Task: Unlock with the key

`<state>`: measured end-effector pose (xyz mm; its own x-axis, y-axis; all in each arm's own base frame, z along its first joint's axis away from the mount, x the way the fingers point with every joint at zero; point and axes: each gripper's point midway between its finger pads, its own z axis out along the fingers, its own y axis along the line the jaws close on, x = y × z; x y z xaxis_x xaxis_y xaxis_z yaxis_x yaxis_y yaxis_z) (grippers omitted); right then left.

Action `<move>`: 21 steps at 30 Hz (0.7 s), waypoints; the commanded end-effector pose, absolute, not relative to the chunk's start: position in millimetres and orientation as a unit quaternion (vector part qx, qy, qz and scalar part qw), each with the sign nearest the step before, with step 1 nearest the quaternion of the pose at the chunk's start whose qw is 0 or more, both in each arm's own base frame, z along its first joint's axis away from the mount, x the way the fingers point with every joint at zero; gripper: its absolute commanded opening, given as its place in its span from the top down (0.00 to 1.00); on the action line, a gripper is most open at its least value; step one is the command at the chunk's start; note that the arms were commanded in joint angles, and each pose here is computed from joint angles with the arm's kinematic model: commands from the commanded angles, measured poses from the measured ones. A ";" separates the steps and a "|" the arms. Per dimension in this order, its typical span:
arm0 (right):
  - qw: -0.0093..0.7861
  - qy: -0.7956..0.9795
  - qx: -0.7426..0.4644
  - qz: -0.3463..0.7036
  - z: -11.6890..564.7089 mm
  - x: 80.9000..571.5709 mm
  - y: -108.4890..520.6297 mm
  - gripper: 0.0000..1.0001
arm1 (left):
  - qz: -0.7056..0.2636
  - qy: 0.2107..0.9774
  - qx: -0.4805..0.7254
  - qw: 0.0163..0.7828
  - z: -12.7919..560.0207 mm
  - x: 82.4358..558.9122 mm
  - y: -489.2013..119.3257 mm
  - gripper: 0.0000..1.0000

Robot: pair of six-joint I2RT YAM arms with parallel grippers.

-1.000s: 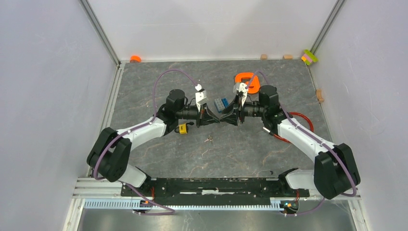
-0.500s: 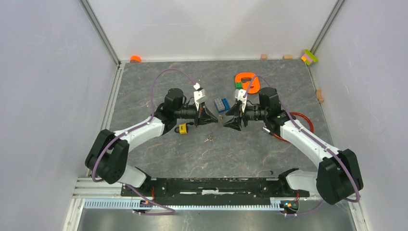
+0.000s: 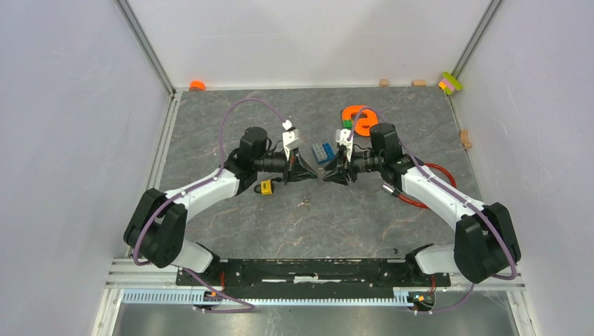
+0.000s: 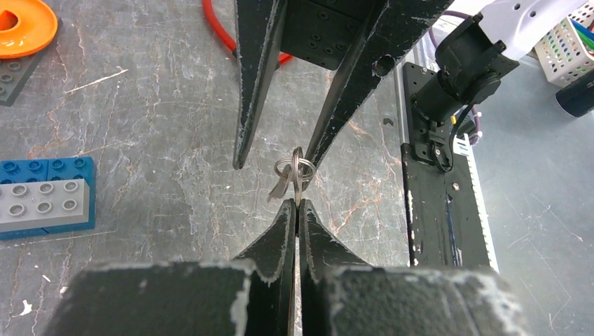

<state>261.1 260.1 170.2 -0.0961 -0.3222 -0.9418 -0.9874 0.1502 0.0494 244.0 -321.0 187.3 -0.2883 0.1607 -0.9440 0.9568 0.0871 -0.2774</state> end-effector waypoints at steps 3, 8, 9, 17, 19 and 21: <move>0.434 0.600 -0.534 0.409 189.9 261.5 273.0 0.61 | -0.512 0.599 0.461 0.409 211.0 244.3 -322.9 0.98; 0.426 0.597 -0.535 0.420 189.3 257.3 278.6 0.85 | -0.510 0.600 0.461 0.410 210.4 245.1 -322.9 0.98; 0.424 0.596 -0.535 0.422 189.4 256.3 279.2 0.92 | -0.509 0.601 0.461 0.410 209.9 245.5 -322.8 0.98; 0.395 0.592 -0.491 0.503 204.8 244.6 291.1 1.00 | -0.497 0.647 0.414 0.403 211.3 283.2 -321.6 0.75; 0.395 0.590 -0.465 0.529 213.6 243.8 294.5 1.00 | -0.497 0.660 0.402 0.395 210.4 295.5 -319.8 0.57; 0.399 0.587 -0.435 0.555 223.9 242.0 295.8 1.00 | -0.483 0.666 0.396 0.408 210.3 304.3 -315.3 0.34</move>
<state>253.3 283.1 184.5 -0.2511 -0.2133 -0.9442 -0.9669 0.1004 0.2345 278.1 -320.2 200.0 -0.3471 0.1581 -0.9244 0.9342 0.1452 -0.3259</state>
